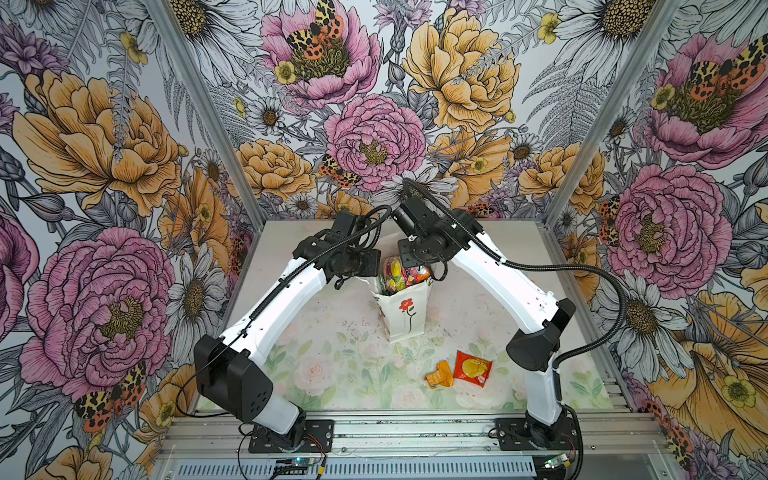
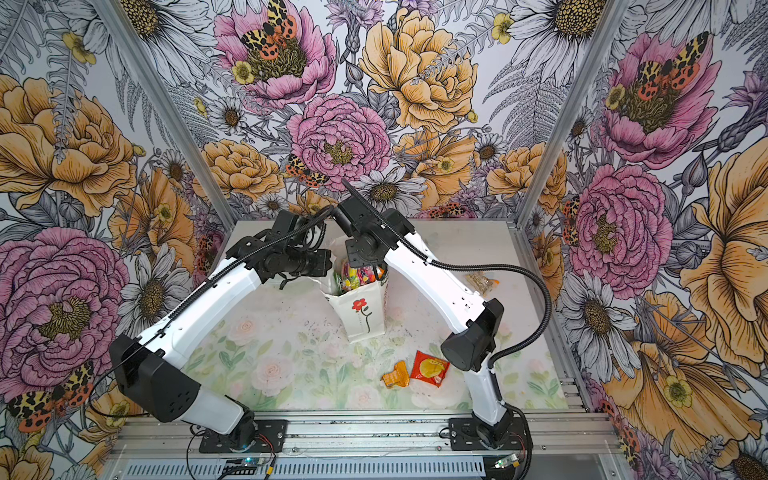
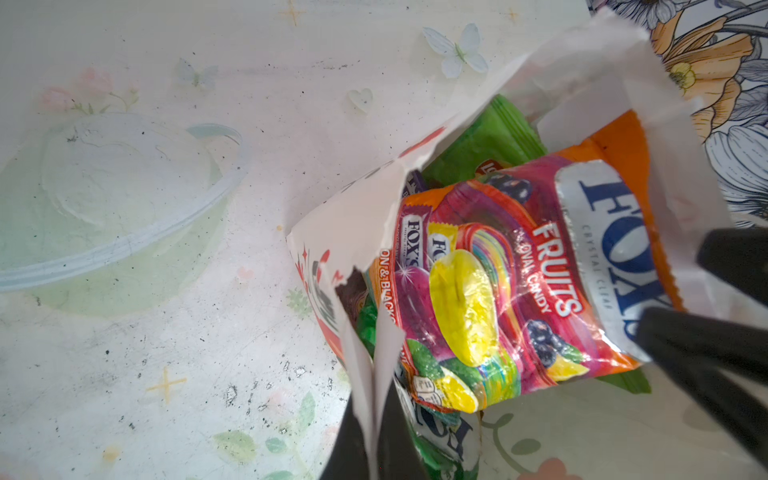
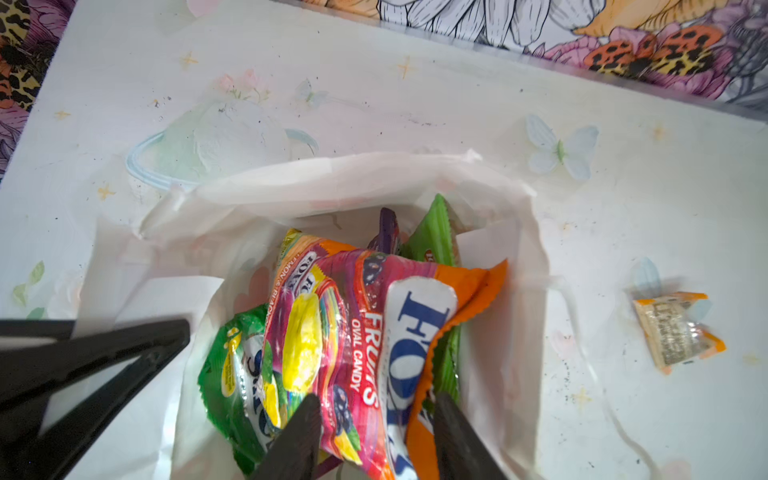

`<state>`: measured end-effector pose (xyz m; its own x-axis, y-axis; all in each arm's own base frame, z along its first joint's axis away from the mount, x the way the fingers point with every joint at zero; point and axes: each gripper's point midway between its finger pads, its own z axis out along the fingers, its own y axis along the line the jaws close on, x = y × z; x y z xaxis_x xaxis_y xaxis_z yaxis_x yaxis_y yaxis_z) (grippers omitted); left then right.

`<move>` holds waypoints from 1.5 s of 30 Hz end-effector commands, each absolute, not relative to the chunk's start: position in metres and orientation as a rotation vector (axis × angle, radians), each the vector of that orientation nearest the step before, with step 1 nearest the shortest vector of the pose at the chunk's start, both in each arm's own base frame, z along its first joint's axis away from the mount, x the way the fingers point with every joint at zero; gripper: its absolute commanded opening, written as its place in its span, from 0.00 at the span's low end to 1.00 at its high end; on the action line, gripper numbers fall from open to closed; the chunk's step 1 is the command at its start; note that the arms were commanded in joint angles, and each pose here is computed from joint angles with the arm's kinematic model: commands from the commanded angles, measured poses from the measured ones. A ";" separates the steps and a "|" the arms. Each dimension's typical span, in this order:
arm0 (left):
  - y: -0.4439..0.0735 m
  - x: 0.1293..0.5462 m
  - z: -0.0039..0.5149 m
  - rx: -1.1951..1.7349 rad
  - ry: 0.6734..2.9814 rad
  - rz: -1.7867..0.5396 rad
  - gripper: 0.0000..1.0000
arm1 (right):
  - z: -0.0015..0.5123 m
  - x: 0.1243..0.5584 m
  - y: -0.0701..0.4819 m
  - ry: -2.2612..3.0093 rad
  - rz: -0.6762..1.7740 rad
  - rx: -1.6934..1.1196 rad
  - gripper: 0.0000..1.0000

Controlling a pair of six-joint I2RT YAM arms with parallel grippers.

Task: Place the snacks into the paper bag
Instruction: 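Open the right gripper to drop the Fox's pack into the bag, then withdraw the right gripper from the bag toward the small orange-clear candy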

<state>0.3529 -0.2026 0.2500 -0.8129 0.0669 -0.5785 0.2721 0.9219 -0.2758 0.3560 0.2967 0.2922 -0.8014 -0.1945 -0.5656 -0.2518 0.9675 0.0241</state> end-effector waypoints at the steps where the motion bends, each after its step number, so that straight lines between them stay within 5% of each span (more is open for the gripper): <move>1: -0.205 0.357 0.280 0.239 2.379 -0.511 0.00 | 0.309 0.359 0.296 2.461 0.163 -0.284 0.34; 15: -0.205 0.357 0.281 0.238 2.378 -0.510 0.00 | 0.236 0.383 0.305 2.613 0.187 -0.251 0.30; 26: -0.205 0.358 0.278 0.239 2.385 -0.505 0.00 | 0.314 0.358 0.296 2.433 0.313 -0.284 0.40; 35: -0.204 0.358 0.277 0.237 2.386 -0.495 0.00 | 0.354 0.335 0.220 2.246 0.293 -0.118 0.49; 39: -0.204 0.359 0.277 0.236 2.385 -0.493 0.00 | 0.344 0.329 0.171 2.238 0.244 0.005 0.52; 45: -0.203 0.359 0.276 0.235 2.388 -0.486 0.00 | 0.308 0.321 0.108 2.230 0.226 0.220 0.70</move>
<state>0.3539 -0.2031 0.2509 -0.8093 0.0657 -0.5837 0.2738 0.9214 -0.2759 0.3188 0.1227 0.3109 -0.6548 0.1587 -0.7390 0.0291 0.9823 0.1851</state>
